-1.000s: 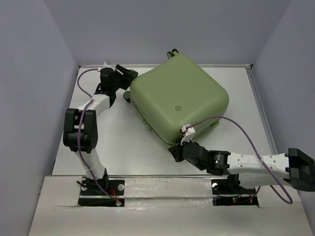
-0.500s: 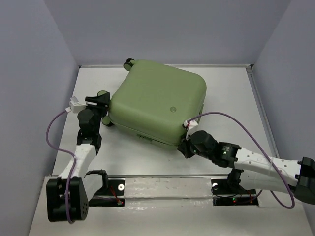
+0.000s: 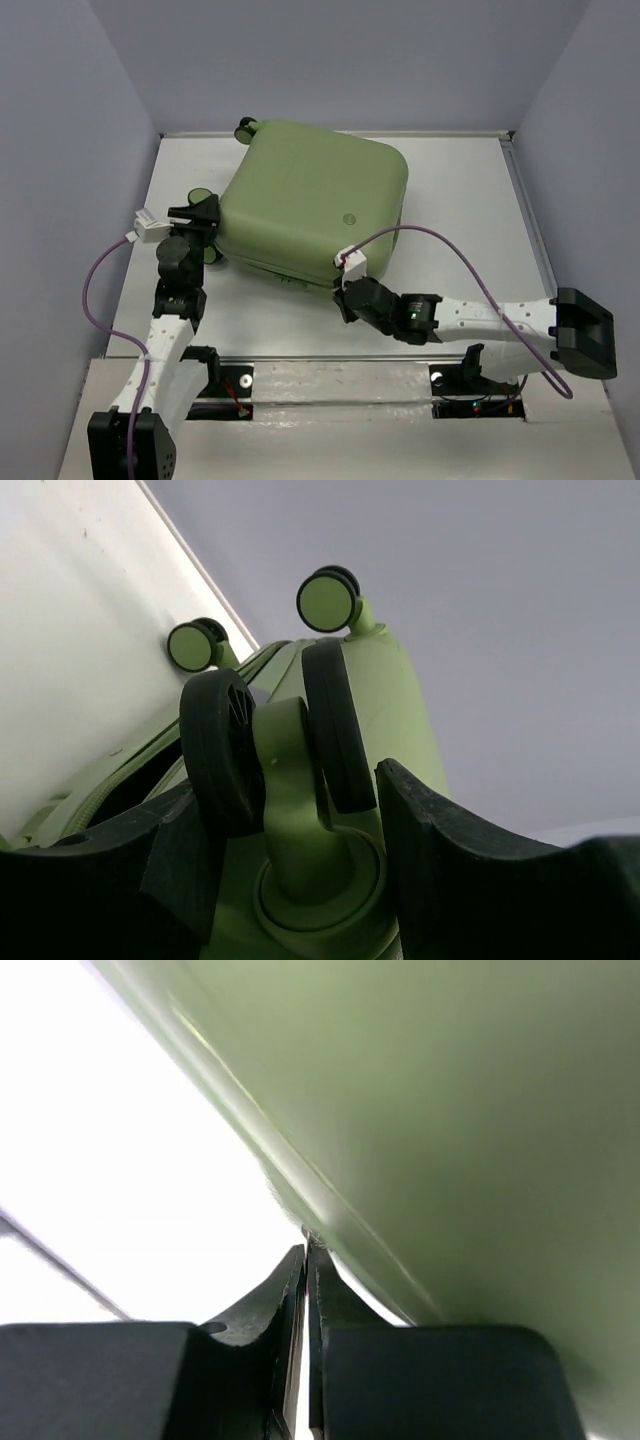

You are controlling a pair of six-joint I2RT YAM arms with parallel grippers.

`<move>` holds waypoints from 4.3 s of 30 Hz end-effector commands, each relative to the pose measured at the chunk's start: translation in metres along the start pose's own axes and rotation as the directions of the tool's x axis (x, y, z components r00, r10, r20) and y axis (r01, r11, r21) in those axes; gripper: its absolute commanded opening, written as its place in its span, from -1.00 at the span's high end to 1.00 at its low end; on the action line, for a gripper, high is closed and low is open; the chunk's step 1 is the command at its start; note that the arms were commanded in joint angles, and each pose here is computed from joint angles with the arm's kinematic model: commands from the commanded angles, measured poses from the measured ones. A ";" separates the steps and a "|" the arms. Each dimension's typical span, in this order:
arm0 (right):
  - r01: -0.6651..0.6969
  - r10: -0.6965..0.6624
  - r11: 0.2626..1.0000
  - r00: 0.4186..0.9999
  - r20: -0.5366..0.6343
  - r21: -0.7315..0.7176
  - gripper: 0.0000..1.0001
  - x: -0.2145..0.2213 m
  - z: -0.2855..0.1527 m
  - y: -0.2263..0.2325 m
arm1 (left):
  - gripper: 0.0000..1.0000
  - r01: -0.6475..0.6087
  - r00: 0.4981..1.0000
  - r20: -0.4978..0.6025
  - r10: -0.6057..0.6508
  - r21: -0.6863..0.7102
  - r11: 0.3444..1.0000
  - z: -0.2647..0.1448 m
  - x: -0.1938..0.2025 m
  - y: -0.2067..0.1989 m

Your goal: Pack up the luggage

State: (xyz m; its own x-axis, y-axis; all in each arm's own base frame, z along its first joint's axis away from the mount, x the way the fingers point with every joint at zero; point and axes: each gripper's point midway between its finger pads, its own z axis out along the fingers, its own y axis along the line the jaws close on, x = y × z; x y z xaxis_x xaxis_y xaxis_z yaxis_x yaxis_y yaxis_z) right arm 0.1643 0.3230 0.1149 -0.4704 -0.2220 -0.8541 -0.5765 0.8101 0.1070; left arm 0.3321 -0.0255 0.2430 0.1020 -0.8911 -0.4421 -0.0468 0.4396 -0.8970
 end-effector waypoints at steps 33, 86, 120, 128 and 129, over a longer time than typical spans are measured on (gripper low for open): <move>-0.031 0.134 0.928 0.957 0.257 -0.371 0.86 -0.153 0.022 0.010 | 0.88 -0.018 0.746 -0.616 0.254 0.363 0.931 -0.156 0.191 -0.034; -0.596 0.464 0.773 0.765 0.447 0.218 -0.99 -0.133 -0.083 -0.265 | 0.89 -0.128 0.612 -0.591 0.525 0.581 0.804 -0.183 0.239 -0.046; -0.307 0.367 0.902 0.915 0.166 -0.302 0.69 -0.074 -0.062 -0.104 | -0.81 -0.308 0.492 -0.541 0.682 0.625 0.717 -0.201 0.184 -0.094; -0.257 0.305 0.919 0.944 0.125 -0.300 -0.12 -0.039 -0.018 -0.077 | -0.95 -0.386 0.376 -0.518 0.768 0.666 0.638 -0.183 0.217 -0.089; -0.264 0.308 0.919 0.945 0.113 -0.292 -0.17 -0.035 -0.012 -0.078 | -0.95 -0.391 0.379 -0.507 0.774 0.670 0.630 -0.177 0.219 -0.092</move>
State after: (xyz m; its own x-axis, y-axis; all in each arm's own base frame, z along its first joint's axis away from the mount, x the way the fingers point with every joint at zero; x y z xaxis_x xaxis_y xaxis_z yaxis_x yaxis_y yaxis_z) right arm 0.1906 0.2508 0.1260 -0.6445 0.0109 -0.7645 -0.5842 0.6380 0.5016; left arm 0.1687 -0.2724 0.2263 -0.5371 -0.1238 -0.8344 0.5615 0.6856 -0.4633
